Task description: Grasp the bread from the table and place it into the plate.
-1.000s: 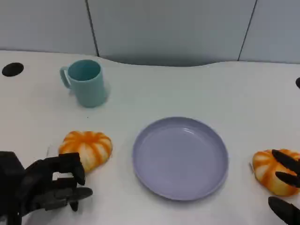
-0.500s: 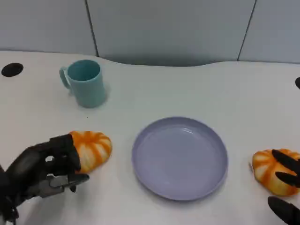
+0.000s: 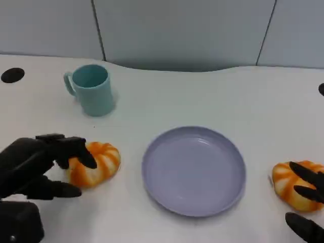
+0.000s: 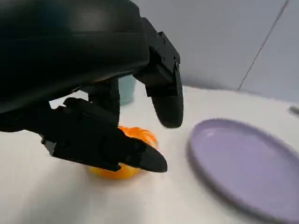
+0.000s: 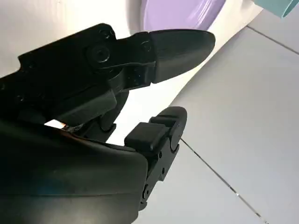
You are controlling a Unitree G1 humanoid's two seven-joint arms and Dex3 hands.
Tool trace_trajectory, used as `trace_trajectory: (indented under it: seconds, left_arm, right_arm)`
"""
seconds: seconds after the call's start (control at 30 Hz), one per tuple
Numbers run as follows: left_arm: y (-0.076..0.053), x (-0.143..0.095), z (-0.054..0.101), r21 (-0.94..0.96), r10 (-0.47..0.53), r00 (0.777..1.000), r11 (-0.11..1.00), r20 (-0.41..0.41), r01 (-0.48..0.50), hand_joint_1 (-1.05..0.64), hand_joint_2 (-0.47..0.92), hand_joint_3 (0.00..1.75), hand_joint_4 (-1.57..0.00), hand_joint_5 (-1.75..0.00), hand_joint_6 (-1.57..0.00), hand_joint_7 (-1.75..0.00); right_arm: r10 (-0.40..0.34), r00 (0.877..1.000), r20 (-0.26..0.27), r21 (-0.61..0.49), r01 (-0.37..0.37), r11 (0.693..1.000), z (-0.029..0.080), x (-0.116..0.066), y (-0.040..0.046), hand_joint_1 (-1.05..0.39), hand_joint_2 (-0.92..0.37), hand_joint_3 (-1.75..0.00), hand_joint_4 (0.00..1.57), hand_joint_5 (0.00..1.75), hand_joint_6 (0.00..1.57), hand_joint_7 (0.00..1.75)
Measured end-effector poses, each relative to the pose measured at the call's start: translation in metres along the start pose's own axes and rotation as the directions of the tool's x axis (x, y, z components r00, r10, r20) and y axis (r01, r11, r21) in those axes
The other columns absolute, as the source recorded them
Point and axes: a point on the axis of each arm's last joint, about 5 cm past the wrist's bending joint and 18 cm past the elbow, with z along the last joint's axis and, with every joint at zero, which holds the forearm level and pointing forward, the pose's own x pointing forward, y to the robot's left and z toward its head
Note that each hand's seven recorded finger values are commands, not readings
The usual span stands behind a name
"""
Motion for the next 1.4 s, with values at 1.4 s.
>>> trace_trajectory:
  seconds: [1.4]
  left_arm:
    - [-0.019, 0.114, -0.001, 0.352, -0.46, 0.789, 0.718, -0.407, 0.601, -0.89, 0.92, 0.38, -0.01, 0.0, -0.13, -0.01]
  right_arm:
    - [-0.017, 1.0, 0.016, 0.0, 0.017, 1.0, 0.003, 0.003, 0.0047, -0.42, -0.92, -0.31, 0.87, 0.07, 0.67, 0.0]
